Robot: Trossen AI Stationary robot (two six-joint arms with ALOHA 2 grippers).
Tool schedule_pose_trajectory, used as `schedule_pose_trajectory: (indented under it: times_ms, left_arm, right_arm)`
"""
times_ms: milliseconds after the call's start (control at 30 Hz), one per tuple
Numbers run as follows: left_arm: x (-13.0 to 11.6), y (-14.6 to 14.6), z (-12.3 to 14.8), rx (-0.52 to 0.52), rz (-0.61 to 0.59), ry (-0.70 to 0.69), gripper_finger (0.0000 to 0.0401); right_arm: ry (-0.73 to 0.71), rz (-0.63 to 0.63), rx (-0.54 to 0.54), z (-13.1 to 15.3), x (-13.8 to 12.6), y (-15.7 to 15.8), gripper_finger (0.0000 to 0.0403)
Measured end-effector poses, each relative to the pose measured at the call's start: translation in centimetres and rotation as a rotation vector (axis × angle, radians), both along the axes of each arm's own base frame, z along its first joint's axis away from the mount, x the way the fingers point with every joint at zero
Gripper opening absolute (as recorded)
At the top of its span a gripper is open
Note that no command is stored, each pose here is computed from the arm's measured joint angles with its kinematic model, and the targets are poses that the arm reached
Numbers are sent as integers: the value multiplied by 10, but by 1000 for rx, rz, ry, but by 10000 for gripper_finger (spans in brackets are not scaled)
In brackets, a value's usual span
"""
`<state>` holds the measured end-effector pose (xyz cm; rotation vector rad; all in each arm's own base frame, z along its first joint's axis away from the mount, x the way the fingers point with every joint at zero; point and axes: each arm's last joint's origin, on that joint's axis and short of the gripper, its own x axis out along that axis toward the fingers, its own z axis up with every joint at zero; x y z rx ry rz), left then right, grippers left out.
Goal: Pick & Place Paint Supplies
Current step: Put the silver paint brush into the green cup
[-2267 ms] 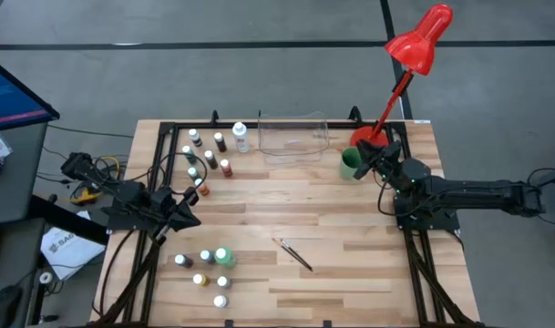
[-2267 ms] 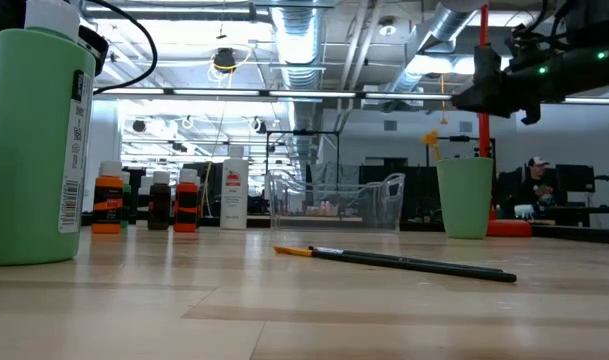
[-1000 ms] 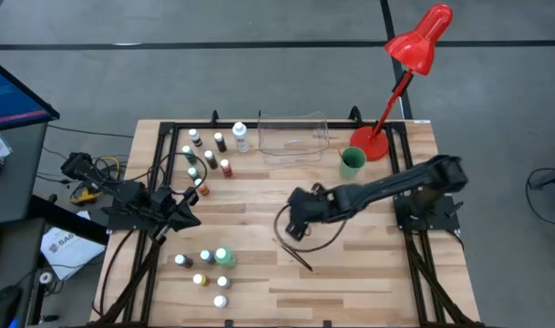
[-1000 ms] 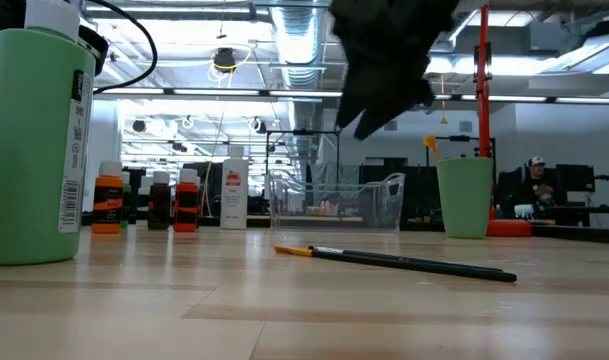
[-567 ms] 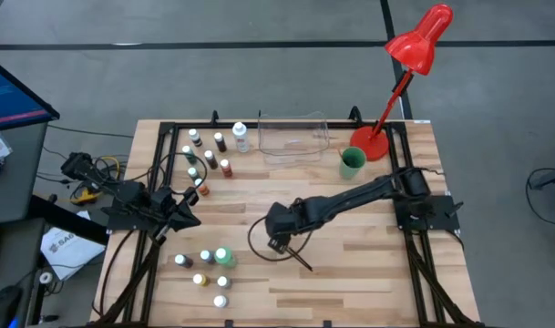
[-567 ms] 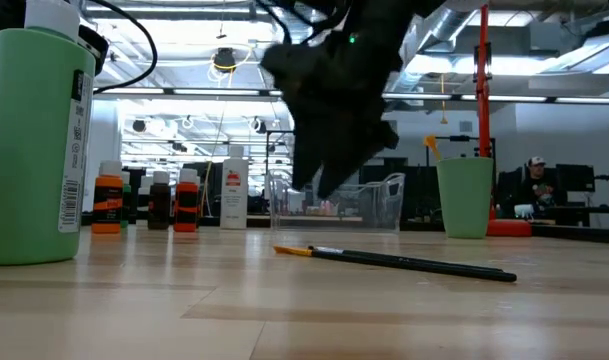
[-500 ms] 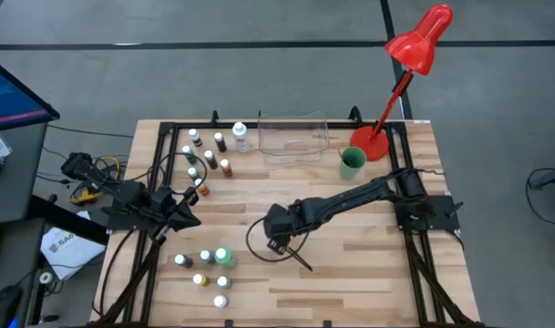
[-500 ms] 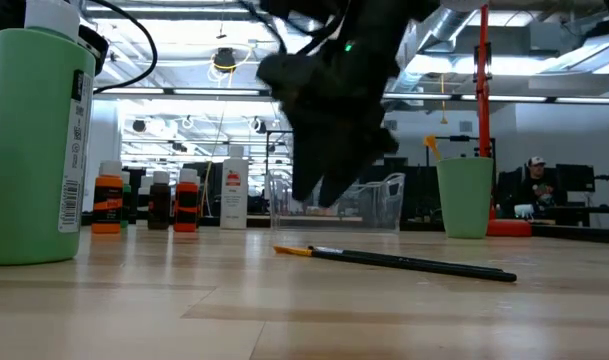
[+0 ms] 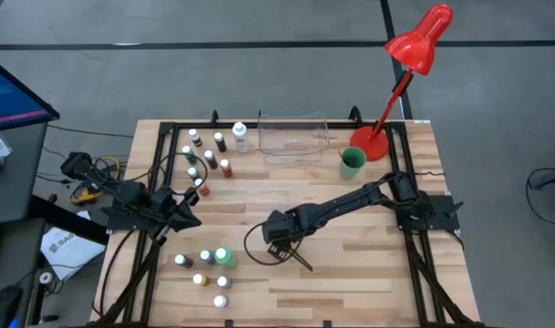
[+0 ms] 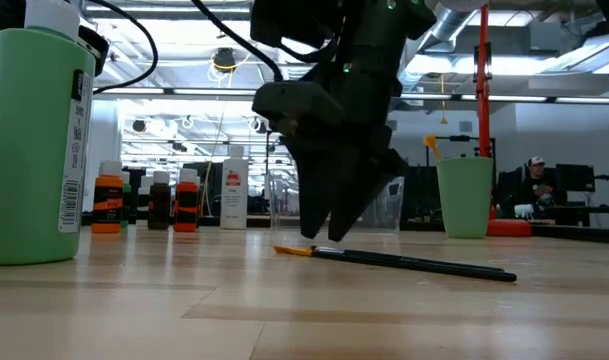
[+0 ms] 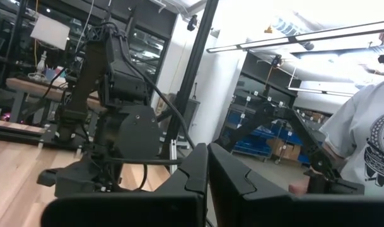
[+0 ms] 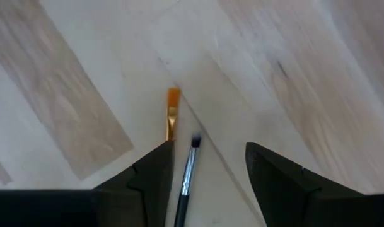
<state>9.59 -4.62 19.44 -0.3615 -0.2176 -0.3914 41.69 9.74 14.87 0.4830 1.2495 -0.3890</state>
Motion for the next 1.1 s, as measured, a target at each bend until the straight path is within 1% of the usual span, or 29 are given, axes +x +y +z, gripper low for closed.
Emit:
schedule_pose_trajectory:
  times_ms: [167, 367, 467, 533, 867, 1000, 1100]
  left_arm:
    - [0, 0, 0, 0, 0, 0, 2]
    - [0, 0, 0, 0, 0, 0, 2]
    - [0, 0, 0, 0, 0, 0, 2]
    - [0, 0, 0, 0, 0, 1, 2]
    - [0, 0, 0, 0, 0, 0, 2]
    - [0, 0, 0, 0, 0, 0, 2]
    - [0, 0, 0, 0, 0, 0, 2]
  right_arm:
    - [-12, -4, -44, 0, 0, -1, 183]
    - [-19, -2, -60, 0, 1, -1, 181]
    - [-11, -1, -82, -6, -3, 0, 182]
    - [-2, -2, -83, -12, -6, -1, 183]
    - [-8, 5, -81, -14, -7, -1, 181]
    - [-13, 5, -74, -9, -8, -2, 181]
    - [-43, 3, -67, 0, -8, -2, 182]
